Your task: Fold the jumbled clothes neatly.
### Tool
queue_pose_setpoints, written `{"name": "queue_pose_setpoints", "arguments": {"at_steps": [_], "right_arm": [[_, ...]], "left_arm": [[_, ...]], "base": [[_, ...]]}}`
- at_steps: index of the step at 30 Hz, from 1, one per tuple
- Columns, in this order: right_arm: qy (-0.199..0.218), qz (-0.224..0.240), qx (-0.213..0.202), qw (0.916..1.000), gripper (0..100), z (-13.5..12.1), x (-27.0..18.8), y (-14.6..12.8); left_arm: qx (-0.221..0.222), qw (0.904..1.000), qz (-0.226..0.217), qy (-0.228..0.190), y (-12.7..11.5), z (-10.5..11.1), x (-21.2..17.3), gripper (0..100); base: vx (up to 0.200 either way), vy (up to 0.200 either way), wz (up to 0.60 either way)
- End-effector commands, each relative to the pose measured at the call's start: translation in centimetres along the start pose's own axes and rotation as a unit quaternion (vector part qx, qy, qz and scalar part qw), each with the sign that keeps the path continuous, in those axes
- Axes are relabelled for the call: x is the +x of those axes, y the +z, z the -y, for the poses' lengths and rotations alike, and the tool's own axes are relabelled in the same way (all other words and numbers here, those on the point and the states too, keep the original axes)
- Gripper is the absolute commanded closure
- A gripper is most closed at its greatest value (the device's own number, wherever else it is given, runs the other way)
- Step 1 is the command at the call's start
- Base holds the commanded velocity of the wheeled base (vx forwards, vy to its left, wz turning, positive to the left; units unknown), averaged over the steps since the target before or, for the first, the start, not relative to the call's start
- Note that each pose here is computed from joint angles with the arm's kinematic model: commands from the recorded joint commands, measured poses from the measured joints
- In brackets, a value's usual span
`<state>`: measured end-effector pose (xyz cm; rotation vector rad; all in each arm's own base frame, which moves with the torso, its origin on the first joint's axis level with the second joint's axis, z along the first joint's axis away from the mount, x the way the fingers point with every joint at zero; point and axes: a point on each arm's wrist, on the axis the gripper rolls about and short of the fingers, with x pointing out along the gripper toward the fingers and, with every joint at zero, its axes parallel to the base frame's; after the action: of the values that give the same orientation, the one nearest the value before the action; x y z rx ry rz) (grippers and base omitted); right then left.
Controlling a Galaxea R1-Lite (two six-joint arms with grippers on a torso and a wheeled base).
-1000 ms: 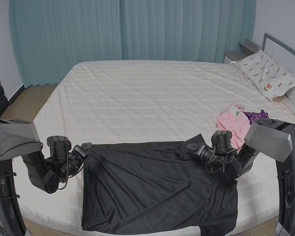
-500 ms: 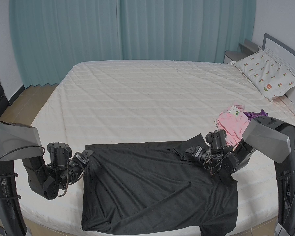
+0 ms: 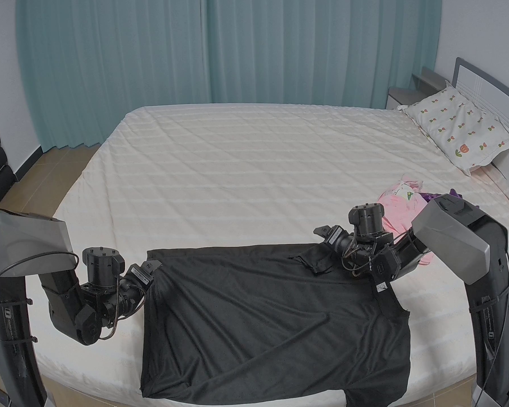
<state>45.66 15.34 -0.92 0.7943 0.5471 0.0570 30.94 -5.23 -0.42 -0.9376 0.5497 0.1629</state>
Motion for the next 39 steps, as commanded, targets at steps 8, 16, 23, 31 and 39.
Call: {"name": "queue_pose_setpoints", "arguments": {"at_steps": [8, 16, 23, 31, 39], "right_arm": [[0.098, 0.137, 0.039, 0.9849, 0, -0.2, 3.4, 3.6], [0.056, 0.064, 0.013, 0.9963, 0, 0.9, 1.2, 2.4], [0.011, -0.003, -0.031, 0.9995, 0, 1.7, -1.2, 0.8], [-0.011, -0.041, -0.038, 0.9984, 0, 2.6, -1.0, -1.8], [-0.026, -0.070, -0.044, 0.9962, 0, 2.1, 0.0, -2.8]], "left_arm": [[-0.003, 1.0000, 0.000, 0.006, 0.0, -0.3, 0.2, 0], [-0.003, 0.9999, 0.001, 0.010, -0.1, -0.5, 0.3, 0], [-0.003, 0.9999, -0.001, 0.012, -0.3, -0.7, 0.5, 0], [0.000, 1.0000, 0.005, 0.003, -0.5, -1.0, 0.6, 0], [0.001, 1.0000, 0.003, 0.005, -0.6, -1.2, 0.6, 0]], "base": [[0.000, 0.000, 0.00], [0.000, 0.000, 0.00], [0.000, 0.000, 0.00], [0.000, 0.000, 0.00], [0.000, 0.000, 0.00]]}}
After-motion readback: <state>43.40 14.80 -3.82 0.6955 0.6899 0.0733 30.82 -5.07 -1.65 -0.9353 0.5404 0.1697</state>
